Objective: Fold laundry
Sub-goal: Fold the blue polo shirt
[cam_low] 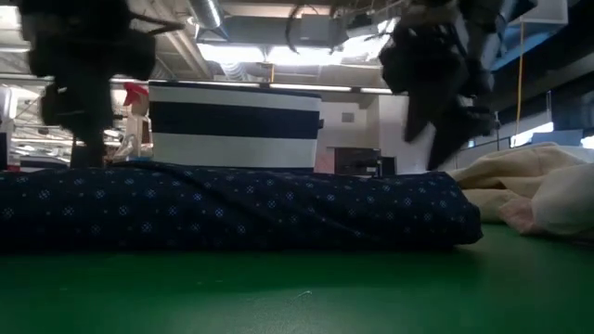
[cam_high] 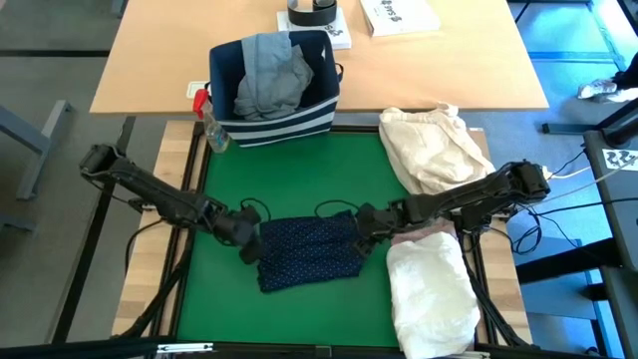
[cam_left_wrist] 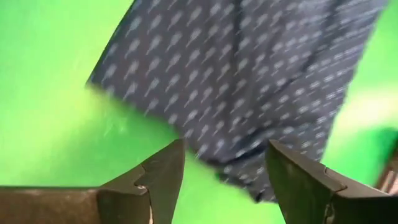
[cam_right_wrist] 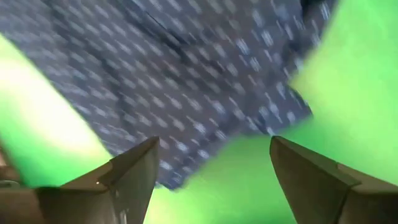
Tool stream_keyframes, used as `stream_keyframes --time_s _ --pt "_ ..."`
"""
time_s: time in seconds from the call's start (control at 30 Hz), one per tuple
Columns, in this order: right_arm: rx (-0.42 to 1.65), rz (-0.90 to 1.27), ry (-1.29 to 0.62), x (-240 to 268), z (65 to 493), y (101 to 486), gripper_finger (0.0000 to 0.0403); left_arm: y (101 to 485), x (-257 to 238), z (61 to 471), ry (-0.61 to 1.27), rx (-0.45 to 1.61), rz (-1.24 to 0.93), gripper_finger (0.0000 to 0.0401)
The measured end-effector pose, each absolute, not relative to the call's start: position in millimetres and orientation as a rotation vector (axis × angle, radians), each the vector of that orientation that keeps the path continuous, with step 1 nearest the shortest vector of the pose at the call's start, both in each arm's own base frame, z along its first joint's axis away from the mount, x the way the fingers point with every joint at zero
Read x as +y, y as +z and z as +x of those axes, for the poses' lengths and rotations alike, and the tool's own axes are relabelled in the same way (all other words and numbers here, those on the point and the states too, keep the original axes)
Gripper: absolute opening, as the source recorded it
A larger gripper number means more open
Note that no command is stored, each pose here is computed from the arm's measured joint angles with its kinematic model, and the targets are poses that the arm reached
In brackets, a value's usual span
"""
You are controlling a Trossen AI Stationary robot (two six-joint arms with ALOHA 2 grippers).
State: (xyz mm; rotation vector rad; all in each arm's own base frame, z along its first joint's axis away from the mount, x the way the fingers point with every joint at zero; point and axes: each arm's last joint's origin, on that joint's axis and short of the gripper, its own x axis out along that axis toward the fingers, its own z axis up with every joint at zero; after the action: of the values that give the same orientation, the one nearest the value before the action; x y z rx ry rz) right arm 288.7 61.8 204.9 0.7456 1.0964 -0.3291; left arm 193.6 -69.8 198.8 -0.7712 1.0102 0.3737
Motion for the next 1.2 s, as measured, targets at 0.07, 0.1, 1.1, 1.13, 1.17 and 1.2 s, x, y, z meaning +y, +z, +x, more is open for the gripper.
stream_keyframes --time_s 0.07,0.1,1.1,1.13,1.17,1.2 --pt "1.118 0.767 -0.337 62 286 198 0.0304 190 -76 185 0.412 1.028 -0.796 0.0218" --pt "1.117 0.794 -0.323 62 286 196 0.0303 186 -79 183 0.422 1.029 -0.817 0.0218" --pt "0.843 1.119 -0.411 59 283 119 0.0298 154 -93 159 0.520 0.997 -0.900 0.0218" --pt "0.836 1.115 -0.401 60 285 119 0.0298 154 -93 160 0.520 0.990 -0.907 0.0218" --pt "0.830 1.112 -0.393 60 285 119 0.0298 155 -94 161 0.513 0.980 -0.919 0.0218" --pt "0.825 1.107 -0.392 60 286 119 0.0298 155 -95 162 0.502 0.970 -0.930 0.0218"
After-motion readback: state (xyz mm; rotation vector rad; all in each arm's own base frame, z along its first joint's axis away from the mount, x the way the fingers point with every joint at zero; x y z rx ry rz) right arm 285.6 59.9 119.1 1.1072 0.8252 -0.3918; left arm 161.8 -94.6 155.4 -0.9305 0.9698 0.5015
